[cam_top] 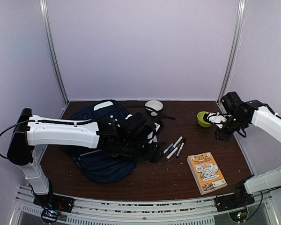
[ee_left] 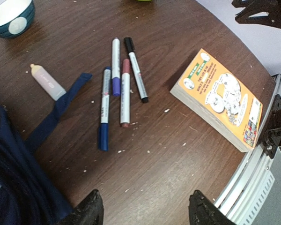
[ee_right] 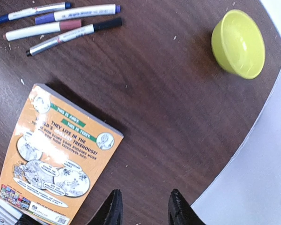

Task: Pack the student bag
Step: Move the book to the corner of the board.

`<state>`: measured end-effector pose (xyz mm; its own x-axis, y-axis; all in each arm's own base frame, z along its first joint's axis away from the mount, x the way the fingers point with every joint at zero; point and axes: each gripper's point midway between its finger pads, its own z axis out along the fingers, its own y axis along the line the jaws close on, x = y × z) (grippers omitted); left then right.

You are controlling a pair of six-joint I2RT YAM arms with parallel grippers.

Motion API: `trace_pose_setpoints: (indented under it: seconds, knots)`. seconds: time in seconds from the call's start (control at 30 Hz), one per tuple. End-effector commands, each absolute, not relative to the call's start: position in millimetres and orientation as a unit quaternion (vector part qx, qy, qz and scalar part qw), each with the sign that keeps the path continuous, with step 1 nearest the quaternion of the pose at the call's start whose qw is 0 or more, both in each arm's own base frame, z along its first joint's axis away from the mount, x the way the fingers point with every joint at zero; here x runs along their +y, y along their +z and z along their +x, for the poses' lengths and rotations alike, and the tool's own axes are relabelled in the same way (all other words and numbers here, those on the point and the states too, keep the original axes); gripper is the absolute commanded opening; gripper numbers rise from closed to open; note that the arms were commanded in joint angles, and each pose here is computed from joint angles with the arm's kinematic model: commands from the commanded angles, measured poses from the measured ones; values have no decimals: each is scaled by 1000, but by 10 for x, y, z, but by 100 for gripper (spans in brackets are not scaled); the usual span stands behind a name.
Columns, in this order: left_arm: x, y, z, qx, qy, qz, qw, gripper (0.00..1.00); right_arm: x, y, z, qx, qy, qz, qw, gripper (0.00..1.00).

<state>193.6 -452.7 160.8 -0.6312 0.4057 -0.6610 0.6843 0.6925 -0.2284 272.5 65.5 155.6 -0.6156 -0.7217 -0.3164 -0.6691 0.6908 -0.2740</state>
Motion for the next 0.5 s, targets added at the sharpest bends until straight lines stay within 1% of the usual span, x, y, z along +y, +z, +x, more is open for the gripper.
trace_pose_setpoints:
  seconds: [0.0,0.13,0.33,0.47]
  knots:
    - [-4873,1629,1843,866,-275,305,287,63,478,1167,2337,926,-10,-358,117,34]
    - [-4969,1497,1799,868,-290,295,275,61,330,911,2134,936,26,-347,61,36]
    - [-4975,1336,1783,880,-294,268,259,62,272,665,1932,931,65,-358,-13,46]
    - [-4948,1314,1764,883,-293,264,255,62,329,548,1886,925,100,-362,-59,49]
